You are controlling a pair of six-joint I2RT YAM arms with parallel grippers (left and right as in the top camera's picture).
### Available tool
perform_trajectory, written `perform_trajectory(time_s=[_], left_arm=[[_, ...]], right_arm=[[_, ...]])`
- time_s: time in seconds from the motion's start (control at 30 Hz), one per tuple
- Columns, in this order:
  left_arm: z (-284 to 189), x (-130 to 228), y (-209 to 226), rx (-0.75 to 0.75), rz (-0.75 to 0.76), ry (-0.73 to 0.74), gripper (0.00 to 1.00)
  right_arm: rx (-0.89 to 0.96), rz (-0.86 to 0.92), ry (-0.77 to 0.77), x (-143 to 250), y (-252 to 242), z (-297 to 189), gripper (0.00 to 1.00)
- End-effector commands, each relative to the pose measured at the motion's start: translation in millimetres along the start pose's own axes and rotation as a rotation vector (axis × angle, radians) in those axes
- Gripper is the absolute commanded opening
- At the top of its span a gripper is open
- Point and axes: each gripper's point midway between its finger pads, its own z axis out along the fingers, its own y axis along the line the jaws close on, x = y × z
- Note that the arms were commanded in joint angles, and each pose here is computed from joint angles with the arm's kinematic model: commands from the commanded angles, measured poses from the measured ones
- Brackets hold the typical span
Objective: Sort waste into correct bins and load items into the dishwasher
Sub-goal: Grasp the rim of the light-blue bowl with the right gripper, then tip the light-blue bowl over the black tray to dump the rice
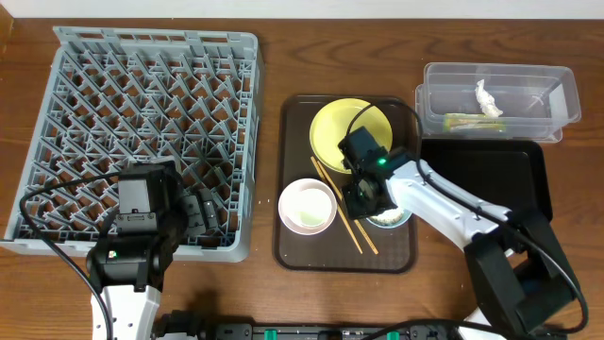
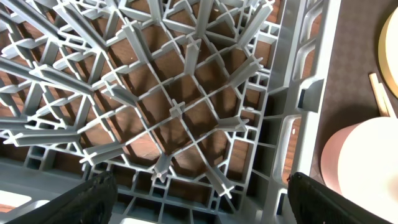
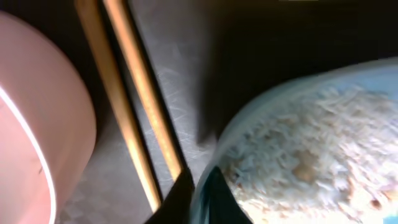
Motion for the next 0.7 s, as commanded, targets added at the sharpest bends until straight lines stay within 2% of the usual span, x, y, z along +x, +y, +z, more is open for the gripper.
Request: perform_trajectory(time_s=[0.0,0.17,0.33,0.47,0.67], left_arm=[[-5,-7,-1,0.004,-0.009,-0.021,0.89],[-5,-7,-1,0.004,-0.009,-0.021,0.89],[-5,-7,-1,0.004,-0.009,-0.022,0.89],[-5,-7,-1,0.004,-0.009,-0.022,0.89],[-5,-7,-1,0.004,-0.009,-0.022,0.89]], right_arm=[[0.031,0.047,-0.005,0,-4,4,0.01],[-0.006,0.020,-0.088,-20,3,-24,0.01],[-0.123,-0.026,-0.231,-43,8,-84,0.01],[-0.173,0.041,-0.304,-53,-15,-113,0.01],[-0.353,0.112,-0.298,-59,-48,-125,0.01]])
